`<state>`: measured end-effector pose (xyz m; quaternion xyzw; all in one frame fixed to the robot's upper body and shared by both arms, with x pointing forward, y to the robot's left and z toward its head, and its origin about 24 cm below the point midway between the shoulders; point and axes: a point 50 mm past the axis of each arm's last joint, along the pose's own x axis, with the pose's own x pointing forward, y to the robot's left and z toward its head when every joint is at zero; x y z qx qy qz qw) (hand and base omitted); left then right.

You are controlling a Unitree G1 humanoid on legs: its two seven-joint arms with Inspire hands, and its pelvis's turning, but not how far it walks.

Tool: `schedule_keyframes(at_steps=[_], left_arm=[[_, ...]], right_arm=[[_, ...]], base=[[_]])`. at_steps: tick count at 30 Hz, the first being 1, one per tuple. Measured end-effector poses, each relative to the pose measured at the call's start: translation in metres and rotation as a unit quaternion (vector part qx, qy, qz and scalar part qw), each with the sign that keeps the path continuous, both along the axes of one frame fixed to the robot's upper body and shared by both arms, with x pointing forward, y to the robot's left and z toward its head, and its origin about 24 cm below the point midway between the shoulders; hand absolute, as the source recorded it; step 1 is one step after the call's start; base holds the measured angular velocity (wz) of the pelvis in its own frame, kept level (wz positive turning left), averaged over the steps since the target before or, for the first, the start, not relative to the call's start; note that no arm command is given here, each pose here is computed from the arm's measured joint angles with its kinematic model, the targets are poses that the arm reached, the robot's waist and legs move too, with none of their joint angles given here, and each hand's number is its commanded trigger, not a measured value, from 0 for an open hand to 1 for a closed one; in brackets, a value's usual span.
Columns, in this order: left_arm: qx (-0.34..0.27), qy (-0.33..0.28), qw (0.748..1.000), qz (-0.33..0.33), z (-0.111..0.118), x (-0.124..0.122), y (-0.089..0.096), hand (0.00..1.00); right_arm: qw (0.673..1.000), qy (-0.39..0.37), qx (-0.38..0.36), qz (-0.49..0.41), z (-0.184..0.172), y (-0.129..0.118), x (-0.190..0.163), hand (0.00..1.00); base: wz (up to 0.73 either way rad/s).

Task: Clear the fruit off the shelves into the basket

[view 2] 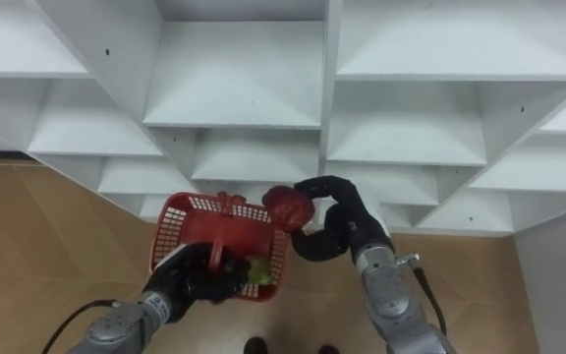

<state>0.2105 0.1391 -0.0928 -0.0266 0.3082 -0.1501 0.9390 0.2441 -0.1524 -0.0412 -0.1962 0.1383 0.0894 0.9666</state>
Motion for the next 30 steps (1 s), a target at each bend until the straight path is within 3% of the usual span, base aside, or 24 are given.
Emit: schedule_keyframes(at_steps=[30], left_arm=[[-0.001,-0.011,1.0,-0.001,0.003,0.001,0.0,1.0]], right_arm=[[0.996,0.049,0.018,0.07,-0.011,0.014,-0.015,1.0]], base=[[0.0]])
